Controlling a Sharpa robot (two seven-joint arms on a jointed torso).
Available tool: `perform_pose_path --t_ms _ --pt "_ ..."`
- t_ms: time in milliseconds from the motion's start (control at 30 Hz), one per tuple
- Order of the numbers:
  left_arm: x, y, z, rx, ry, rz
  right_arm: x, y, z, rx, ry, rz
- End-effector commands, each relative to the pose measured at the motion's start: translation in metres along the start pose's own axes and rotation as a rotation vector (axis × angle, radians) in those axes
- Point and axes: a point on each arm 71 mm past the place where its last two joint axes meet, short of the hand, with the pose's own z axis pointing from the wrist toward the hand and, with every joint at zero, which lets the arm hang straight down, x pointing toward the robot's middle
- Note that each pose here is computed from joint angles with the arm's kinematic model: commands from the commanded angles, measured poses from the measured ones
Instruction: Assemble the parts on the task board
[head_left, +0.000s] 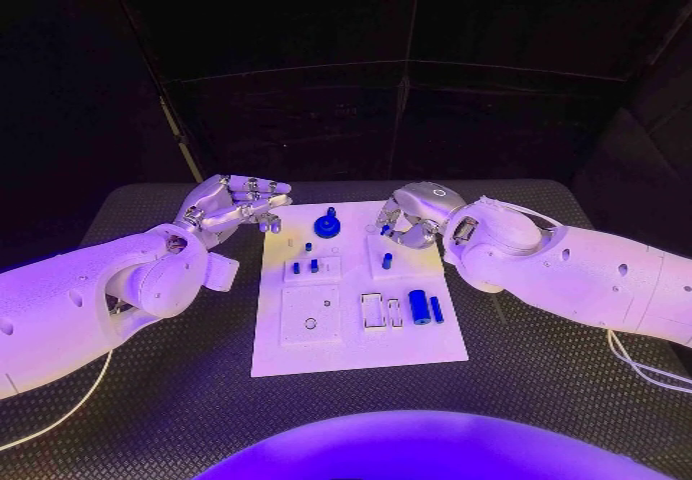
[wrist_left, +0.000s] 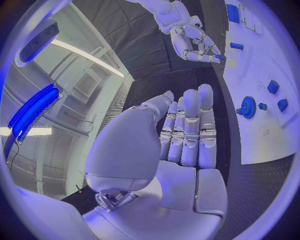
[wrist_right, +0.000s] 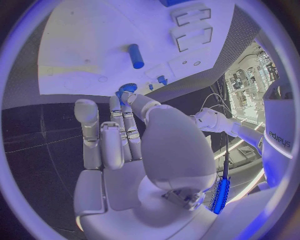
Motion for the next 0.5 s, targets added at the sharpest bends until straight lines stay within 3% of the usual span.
perform_pose_path --t_ms 33,267,500 --pt "0.0019 -0.0019 0.0012 0.015 0.007 -0.008 -0.003 0.014 0.002 -0.038 -0.022 0.057" --pt "0.0057 -0.0016 0.0038 0.019 0.013 -0.012 0.007 0.045 0.010 -0.108 0.021 0.100" --pt "0.0090 -0.0017 0.0057 0.023 0.017 -0.014 0.035 0.072 0.009 -0.177 0.098 0.069"
